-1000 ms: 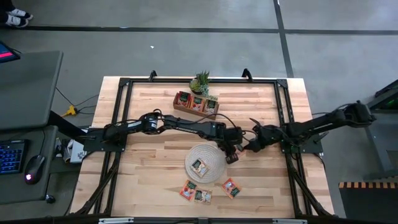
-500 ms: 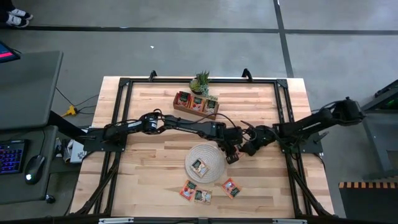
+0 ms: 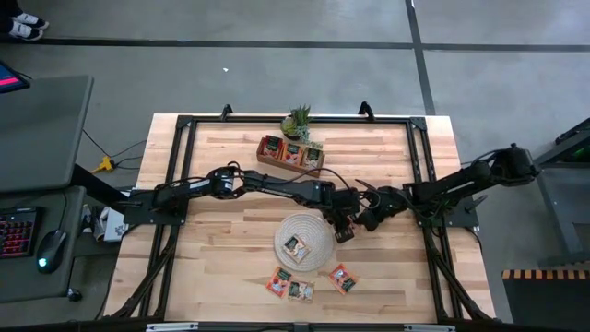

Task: Pick & Place Tea
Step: Put the orange tea bag into the middle section of the wooden organizer

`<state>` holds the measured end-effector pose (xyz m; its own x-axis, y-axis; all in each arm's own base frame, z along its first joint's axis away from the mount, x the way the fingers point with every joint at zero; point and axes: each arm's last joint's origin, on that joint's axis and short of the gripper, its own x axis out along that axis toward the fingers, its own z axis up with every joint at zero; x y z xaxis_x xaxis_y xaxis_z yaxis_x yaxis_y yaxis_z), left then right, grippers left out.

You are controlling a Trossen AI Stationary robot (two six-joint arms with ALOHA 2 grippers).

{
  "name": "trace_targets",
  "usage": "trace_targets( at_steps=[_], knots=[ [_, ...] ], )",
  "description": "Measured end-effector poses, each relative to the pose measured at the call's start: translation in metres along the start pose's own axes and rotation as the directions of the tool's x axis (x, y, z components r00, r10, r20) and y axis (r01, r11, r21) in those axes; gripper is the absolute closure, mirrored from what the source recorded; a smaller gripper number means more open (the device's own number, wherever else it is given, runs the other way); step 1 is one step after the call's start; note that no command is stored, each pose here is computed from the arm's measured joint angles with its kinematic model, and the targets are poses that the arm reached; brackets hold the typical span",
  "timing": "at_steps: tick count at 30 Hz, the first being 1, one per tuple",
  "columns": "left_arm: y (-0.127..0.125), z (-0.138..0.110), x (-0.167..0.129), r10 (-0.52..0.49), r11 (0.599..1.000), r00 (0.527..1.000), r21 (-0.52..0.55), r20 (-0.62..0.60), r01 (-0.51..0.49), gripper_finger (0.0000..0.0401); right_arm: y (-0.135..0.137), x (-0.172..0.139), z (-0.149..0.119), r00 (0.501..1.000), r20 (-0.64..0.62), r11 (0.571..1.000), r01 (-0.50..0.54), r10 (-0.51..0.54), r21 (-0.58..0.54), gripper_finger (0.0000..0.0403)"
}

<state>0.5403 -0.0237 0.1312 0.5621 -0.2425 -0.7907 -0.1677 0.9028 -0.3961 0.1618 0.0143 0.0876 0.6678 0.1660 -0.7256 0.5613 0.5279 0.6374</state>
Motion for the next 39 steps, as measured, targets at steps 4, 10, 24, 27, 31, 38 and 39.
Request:
trace_targets(
  at_steps=[4,10,24,27,31,38,39],
  knots=[
    [0.000,0.000,0.000,0.001,1.000,1.000,0.001,0.000,-0.001,0.0401,0.000,0.000,0.000,1.000,0.008,1.000,0.006,-0.006,0.002,0.0394],
    [0.000,0.000,0.000,0.000,0.999,1.000,0.047,0.001,0.000,0.0400,-0.001,0.000,0.000,1.000,0.019,1.000,0.015,-0.015,0.005,0.0401],
    [-0.005,0.010,-0.011,-0.067,0.993,0.997,0.097,-0.044,0.071,0.0308,-0.001,-0.003,0.000,1.000,0.022,1.000,0.015,-0.014,-0.021,0.0402],
    [-0.004,0.014,-0.019,-0.050,0.994,0.997,0.089,-0.062,0.055,0.0254,-0.001,-0.003,0.000,1.000,0.022,1.000,0.013,-0.013,-0.026,0.0403],
    [-0.003,0.020,-0.037,-0.012,0.995,0.992,0.101,-0.126,0.024,0.0197,0.000,-0.003,-0.002,1.000,0.014,0.999,0.011,-0.010,-0.052,0.0403],
    [0.004,0.009,-0.058,0.136,0.988,0.949,0.112,-0.283,-0.108,0.0176,0.003,-0.002,-0.009,1.000,0.016,0.995,0.021,-0.020,-0.099,0.0403],
    [0.002,0.009,-0.066,0.159,0.984,0.943,0.125,-0.292,-0.127,0.0177,0.003,-0.002,-0.010,1.000,0.017,0.994,0.022,-0.021,-0.105,0.0403]
  ],
)
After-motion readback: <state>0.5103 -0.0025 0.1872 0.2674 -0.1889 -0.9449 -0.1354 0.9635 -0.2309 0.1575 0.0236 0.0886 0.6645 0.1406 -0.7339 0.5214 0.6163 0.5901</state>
